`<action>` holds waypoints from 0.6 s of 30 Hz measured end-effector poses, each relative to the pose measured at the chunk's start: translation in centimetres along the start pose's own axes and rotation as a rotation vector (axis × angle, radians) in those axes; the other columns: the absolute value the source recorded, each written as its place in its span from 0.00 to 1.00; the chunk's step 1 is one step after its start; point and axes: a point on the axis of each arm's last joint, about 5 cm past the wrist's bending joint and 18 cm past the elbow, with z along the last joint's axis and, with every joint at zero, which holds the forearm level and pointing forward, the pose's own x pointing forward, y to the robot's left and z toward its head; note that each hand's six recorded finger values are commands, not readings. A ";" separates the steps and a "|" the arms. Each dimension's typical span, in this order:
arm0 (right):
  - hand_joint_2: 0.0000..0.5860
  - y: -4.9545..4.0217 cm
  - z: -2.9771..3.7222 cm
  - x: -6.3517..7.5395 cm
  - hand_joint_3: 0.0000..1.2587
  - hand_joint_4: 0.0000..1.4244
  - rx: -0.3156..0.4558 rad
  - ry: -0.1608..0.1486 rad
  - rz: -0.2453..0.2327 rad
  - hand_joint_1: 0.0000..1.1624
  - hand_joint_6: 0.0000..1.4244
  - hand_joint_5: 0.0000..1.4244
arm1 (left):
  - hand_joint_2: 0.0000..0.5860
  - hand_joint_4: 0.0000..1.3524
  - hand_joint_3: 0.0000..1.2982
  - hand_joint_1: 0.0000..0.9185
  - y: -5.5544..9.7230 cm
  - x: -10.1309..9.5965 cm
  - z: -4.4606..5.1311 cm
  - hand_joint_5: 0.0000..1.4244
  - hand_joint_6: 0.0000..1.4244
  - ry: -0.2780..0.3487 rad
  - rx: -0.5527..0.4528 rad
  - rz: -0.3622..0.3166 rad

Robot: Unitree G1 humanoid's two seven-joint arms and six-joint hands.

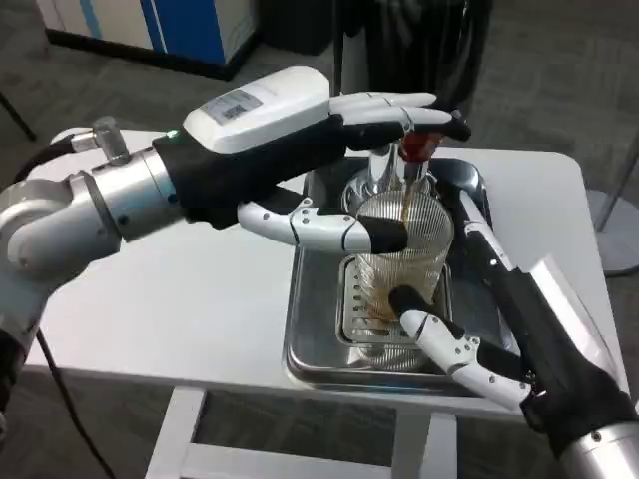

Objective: Grasp the cup under the faucet to collect the drink, then remove the cup.

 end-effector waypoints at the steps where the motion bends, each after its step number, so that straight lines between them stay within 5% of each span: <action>1: 0.58 0.01 -0.01 0.0 0.00 0.00 0.000 0.001 0.000 0.39 0.00 0.00 | 0.30 0.07 0.13 0.00 0.0 0.0 0.00 0.07 0.26 0.000 0.003 -0.001; 18: 0.58 0.14 0.17 0.7 0.00 0.00 -0.002 -0.018 -0.002 0.39 0.00 0.00 | 0.30 0.07 0.14 0.00 -0.1 0.1 0.05 0.07 0.26 -0.006 0.008 -0.015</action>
